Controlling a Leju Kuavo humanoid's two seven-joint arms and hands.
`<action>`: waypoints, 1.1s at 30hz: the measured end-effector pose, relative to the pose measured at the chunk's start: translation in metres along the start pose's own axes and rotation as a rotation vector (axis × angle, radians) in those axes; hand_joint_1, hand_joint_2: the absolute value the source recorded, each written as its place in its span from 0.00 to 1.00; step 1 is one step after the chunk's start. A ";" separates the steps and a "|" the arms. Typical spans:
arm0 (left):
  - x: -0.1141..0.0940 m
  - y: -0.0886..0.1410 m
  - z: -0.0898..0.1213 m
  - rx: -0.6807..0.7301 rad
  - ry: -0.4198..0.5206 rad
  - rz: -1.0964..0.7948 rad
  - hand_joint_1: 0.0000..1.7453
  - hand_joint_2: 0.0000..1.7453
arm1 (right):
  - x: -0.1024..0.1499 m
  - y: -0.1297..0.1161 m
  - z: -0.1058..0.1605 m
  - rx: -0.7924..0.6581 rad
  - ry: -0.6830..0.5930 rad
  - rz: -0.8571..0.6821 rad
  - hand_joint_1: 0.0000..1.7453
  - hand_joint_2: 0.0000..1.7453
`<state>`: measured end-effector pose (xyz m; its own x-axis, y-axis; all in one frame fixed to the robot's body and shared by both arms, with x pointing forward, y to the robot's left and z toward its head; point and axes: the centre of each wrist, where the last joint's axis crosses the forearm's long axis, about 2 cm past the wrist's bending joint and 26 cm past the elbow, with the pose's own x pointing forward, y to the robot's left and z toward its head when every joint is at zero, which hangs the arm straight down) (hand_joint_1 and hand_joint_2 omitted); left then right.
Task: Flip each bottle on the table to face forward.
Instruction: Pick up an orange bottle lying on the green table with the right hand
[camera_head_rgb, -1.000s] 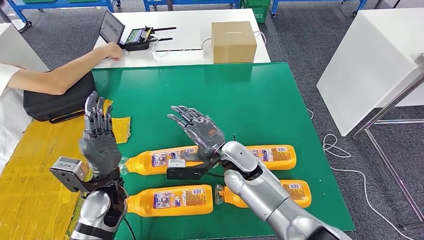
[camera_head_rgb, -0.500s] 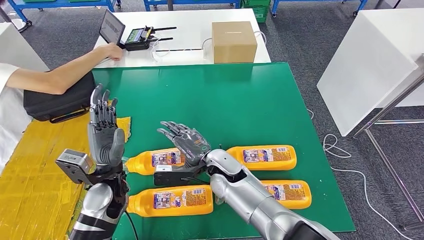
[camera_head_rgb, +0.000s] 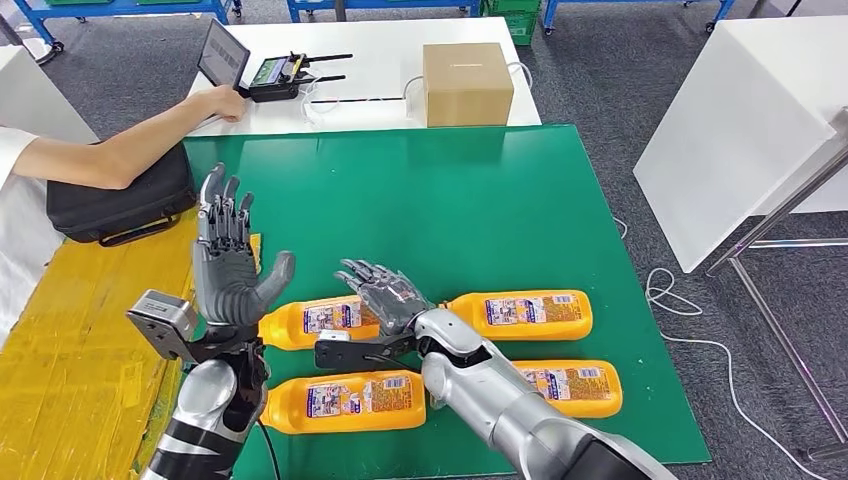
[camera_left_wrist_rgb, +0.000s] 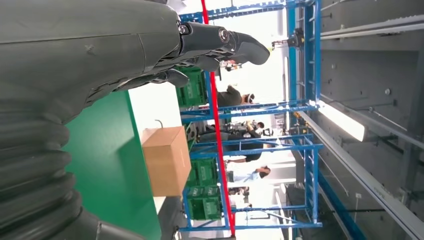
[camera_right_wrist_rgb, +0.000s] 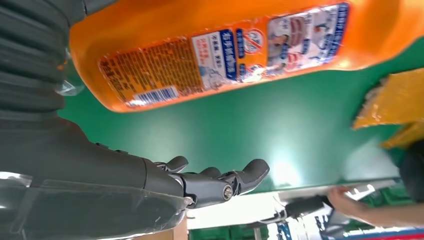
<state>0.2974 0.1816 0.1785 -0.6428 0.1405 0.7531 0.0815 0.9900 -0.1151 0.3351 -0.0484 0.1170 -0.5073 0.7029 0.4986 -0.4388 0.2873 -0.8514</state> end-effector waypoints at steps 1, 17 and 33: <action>0.000 -0.001 0.000 -0.002 0.000 0.001 0.00 1.00 | -0.001 0.000 0.000 0.003 0.005 0.001 0.00 1.00; -0.001 -0.025 -0.007 -0.078 -0.013 0.084 0.00 1.00 | -0.007 -0.005 -0.007 0.065 0.169 0.101 0.00 1.00; 0.003 -0.045 -0.005 -0.110 -0.041 0.140 0.00 1.00 | -0.015 -0.001 -0.007 0.315 0.337 0.229 0.82 1.00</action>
<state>0.2954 0.1371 0.1894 -0.6499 0.2789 0.7070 0.2541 0.9564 -0.1438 0.3482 -0.0550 0.1097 -0.3721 0.9105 0.1806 -0.5731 -0.0724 -0.8163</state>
